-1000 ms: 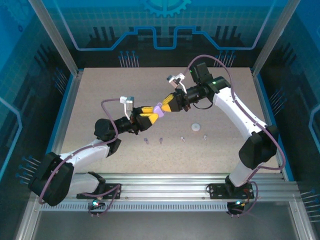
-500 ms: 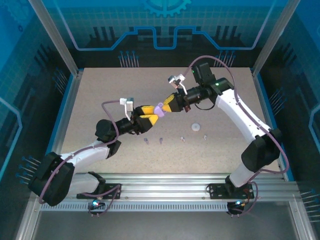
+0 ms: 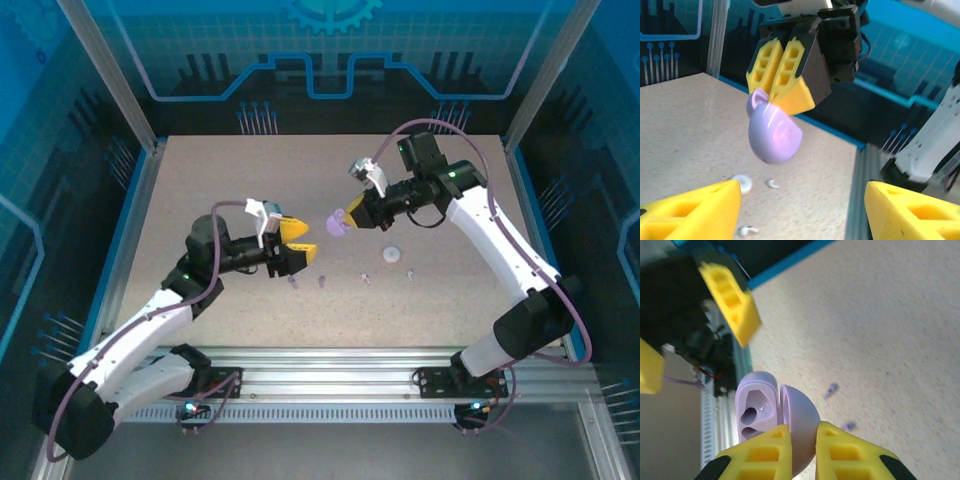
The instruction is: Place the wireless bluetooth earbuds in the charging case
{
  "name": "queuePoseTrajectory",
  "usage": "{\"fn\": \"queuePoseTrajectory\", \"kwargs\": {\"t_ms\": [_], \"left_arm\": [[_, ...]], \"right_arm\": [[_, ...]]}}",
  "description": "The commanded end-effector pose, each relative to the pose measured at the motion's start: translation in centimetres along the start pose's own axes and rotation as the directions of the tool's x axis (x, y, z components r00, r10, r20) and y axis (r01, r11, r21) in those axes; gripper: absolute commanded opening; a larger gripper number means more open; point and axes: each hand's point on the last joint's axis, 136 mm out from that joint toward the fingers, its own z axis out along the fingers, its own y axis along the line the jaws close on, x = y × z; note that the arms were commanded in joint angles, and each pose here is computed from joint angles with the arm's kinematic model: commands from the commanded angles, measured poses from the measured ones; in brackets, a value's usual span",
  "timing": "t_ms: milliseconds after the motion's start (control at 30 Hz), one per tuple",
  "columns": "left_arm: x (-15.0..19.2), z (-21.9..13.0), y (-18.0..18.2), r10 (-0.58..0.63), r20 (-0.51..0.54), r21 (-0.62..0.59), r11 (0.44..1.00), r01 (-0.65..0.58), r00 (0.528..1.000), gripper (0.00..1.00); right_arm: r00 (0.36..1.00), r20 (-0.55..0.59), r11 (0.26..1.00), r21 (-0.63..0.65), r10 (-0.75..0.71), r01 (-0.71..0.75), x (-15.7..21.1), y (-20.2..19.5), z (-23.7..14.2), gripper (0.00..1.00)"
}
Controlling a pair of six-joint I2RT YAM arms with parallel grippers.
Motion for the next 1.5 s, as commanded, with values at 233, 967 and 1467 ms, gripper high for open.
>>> {"fn": "queuePoseTrajectory", "kwargs": {"t_ms": [233,967,1467], "left_arm": [[6.9,-0.8,0.0,0.137,-0.334,0.121,0.987,-0.102,0.932,0.64],[8.1,-0.3,-0.8,0.351,-0.327,0.254,0.927,-0.277,0.877,0.62],[9.0,0.3,-0.9,0.343,-0.355,0.273,0.928,-0.254,0.870,0.52]], "right_arm": [[0.960,-0.225,0.969,0.145,-0.165,0.200,3.9,1.0,1.1,0.13],[0.847,-0.372,0.906,0.034,-0.379,0.421,5.0,5.0,6.6,0.13],[0.843,-0.323,0.888,0.018,-0.431,0.460,3.8,6.3,6.9,0.13]]}}
